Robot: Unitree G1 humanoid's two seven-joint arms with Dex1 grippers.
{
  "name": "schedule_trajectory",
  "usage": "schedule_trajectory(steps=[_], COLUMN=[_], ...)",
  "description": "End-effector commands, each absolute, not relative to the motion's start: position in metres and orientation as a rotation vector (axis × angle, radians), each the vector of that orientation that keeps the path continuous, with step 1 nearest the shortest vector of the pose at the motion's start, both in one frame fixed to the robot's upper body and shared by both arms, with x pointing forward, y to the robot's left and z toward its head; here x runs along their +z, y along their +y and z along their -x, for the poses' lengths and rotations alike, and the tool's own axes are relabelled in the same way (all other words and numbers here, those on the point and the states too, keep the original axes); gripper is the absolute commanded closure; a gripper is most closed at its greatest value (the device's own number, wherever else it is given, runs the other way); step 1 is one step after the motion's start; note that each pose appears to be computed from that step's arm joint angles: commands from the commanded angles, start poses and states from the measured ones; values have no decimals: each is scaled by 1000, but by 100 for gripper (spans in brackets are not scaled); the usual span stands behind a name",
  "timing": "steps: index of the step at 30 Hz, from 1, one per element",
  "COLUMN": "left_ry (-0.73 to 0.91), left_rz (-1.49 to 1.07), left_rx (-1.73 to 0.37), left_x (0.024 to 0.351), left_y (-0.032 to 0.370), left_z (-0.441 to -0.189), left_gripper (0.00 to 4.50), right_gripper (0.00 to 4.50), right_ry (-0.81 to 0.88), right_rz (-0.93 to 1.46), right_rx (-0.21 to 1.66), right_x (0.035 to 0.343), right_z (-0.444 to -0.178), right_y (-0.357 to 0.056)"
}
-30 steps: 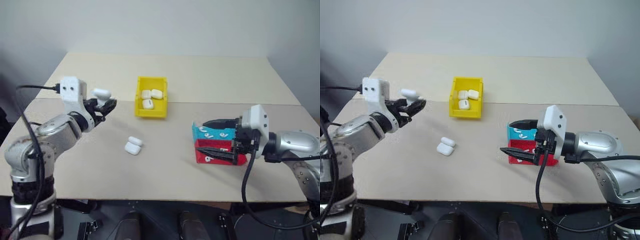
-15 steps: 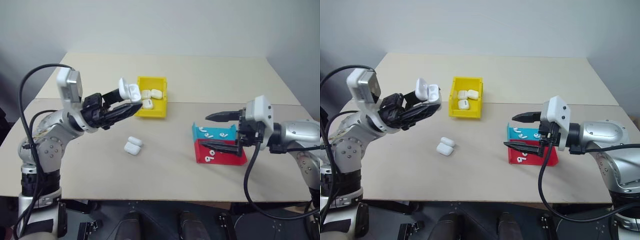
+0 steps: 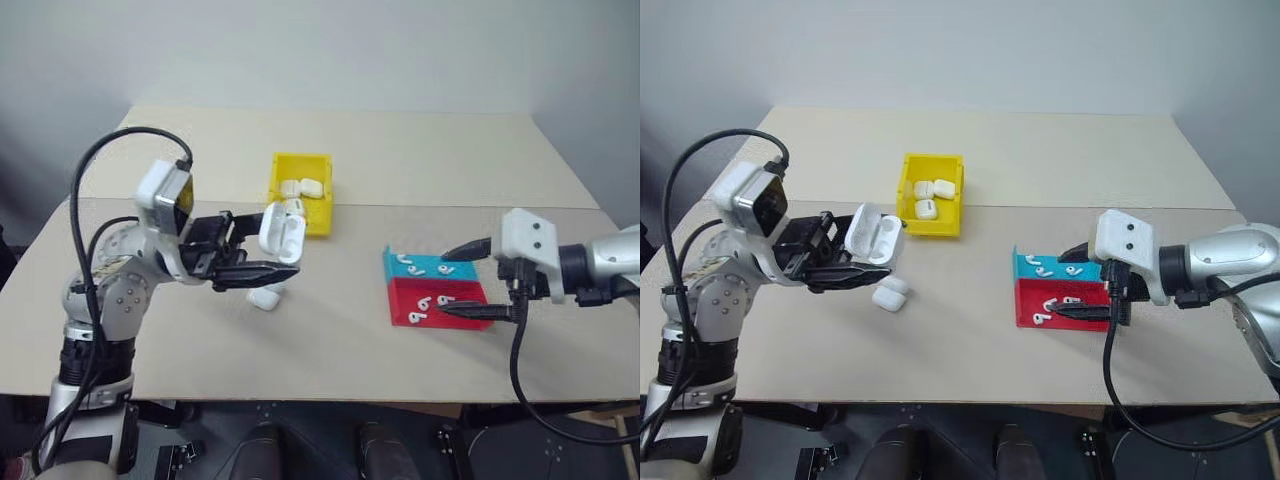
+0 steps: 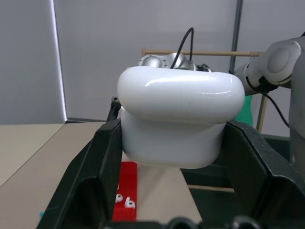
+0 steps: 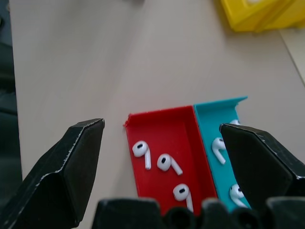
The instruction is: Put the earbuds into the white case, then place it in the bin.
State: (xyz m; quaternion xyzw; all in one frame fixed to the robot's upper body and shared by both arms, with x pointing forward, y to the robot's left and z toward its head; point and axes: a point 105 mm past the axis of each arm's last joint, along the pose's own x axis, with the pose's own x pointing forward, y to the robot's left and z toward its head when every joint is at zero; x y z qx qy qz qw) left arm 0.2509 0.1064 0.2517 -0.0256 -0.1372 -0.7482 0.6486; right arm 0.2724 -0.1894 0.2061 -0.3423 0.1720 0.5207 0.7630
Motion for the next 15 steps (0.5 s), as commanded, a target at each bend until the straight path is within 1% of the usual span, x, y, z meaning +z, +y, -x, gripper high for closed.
schedule_trajectory(steps=[1, 6, 9, 11, 15], left_ry=[-343, -339, -336, -334, -328], left_rz=[54, 69, 81, 86, 103], left_rx=[-1708, -1686, -1678, -1674, -1671], left_x=[256, 253, 250, 249, 247], left_y=[102, 99, 98, 97, 96], left_z=[-245, -246, -245, -244, -242], left_gripper=[168, 168, 168, 168, 168], right_gripper=[0, 0, 55, 115, 115], right_ry=[419, 502, 545, 547, 538], right_rz=[806, 882, 951, 972, 1049], right_rx=[1109, 1165, 1180, 1191, 1264], right_x=[207, 194, 185, 185, 183], right_z=[-278, -280, -285, -287, -290], right_y=[-198, -201, -204, -205, -196])
